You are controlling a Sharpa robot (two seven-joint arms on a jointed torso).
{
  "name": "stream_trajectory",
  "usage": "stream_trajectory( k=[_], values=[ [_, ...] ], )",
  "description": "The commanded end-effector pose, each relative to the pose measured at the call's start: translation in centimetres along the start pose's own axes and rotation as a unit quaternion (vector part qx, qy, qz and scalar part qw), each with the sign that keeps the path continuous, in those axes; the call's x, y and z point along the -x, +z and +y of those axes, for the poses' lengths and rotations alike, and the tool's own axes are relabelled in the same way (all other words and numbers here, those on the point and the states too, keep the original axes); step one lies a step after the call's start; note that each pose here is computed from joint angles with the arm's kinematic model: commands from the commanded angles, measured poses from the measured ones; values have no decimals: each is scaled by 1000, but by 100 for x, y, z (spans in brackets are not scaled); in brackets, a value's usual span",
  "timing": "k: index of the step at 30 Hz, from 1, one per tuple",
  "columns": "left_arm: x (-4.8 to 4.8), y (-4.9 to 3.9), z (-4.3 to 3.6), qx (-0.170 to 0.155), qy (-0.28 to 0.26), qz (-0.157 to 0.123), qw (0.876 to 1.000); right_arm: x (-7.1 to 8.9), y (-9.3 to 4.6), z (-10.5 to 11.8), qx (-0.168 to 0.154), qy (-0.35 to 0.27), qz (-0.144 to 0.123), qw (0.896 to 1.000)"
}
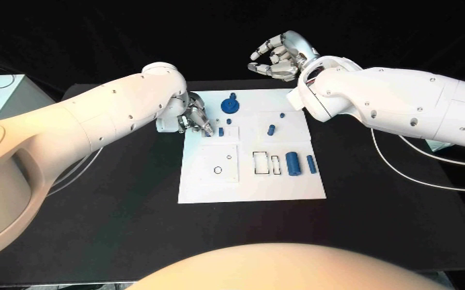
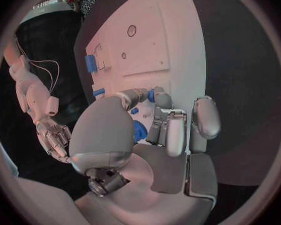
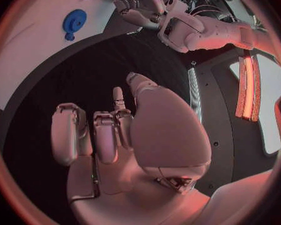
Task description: Assemble the parts on the task board
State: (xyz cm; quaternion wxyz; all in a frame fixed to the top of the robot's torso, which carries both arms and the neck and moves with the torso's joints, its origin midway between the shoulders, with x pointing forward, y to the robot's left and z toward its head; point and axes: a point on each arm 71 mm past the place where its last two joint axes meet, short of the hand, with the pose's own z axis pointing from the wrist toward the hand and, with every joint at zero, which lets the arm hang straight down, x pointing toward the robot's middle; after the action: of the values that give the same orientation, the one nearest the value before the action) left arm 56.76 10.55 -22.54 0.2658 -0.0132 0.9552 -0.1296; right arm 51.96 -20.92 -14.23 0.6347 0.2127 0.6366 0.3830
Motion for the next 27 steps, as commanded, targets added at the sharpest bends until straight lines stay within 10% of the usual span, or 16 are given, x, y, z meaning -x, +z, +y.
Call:
stream_trajectory(
  k=[1, 27],
  values=[
    [12, 28, 48, 15, -16, -26, 999, -10, -1, 12, 6, -3, 5, 1000],
    [9, 22, 67, 7, -38, -11, 999, -10, -2, 4, 3, -3, 8, 1000]
  ],
)
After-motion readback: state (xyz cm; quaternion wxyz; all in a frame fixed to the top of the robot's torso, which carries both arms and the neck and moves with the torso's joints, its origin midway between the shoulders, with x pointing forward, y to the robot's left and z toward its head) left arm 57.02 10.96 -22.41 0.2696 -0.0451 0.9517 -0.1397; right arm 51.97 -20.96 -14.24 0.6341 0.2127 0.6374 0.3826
